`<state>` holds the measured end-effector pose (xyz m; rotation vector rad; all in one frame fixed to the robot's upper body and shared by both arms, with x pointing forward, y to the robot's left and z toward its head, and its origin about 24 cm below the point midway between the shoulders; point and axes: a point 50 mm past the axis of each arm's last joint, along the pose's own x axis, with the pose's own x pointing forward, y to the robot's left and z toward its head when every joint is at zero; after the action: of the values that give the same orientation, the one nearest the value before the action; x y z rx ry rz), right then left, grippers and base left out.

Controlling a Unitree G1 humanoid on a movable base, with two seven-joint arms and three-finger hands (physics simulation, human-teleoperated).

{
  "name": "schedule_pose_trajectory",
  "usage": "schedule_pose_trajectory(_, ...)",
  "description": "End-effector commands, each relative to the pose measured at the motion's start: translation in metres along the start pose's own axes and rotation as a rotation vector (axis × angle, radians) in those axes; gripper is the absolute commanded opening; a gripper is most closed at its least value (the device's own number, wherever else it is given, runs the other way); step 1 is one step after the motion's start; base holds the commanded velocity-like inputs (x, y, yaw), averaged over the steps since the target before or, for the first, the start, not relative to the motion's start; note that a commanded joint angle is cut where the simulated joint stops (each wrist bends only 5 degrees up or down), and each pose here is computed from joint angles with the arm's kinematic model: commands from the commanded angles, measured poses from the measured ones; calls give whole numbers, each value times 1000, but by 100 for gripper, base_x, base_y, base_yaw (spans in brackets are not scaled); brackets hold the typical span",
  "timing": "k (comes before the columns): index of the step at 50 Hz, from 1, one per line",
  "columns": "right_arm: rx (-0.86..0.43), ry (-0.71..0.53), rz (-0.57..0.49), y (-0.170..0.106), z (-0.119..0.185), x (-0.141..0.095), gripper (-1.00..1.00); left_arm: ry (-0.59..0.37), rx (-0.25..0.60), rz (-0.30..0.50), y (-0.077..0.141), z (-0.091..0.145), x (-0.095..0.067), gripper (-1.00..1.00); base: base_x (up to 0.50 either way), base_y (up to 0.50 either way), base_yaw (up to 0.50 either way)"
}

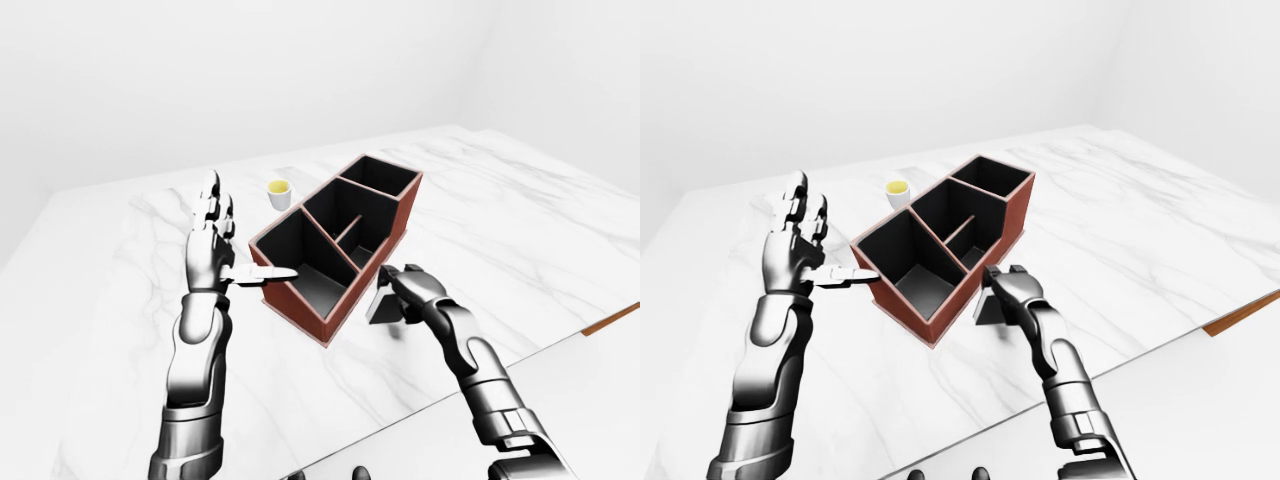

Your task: Pick up the book and place it in the left compartment of the caddy.

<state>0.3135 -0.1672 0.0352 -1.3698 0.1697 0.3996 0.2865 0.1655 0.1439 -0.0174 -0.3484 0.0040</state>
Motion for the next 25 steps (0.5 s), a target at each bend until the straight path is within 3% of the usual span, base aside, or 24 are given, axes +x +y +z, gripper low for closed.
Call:
schedule_pose_trajectory(1,64,-97,-2,-35,11,-28,-100,-20,-2,4,2,5,0,100,0,0,0)
schedule_pose_trajectory(8,75,-152,14,-50,15,-45,-100,-30,-1,9,5,7,0,100,0,0,0)
schedule_pose_trajectory(25,40,-428,-357,-137,57,-87,-100,-33,6,21,9,8,-3,100,0,0,0)
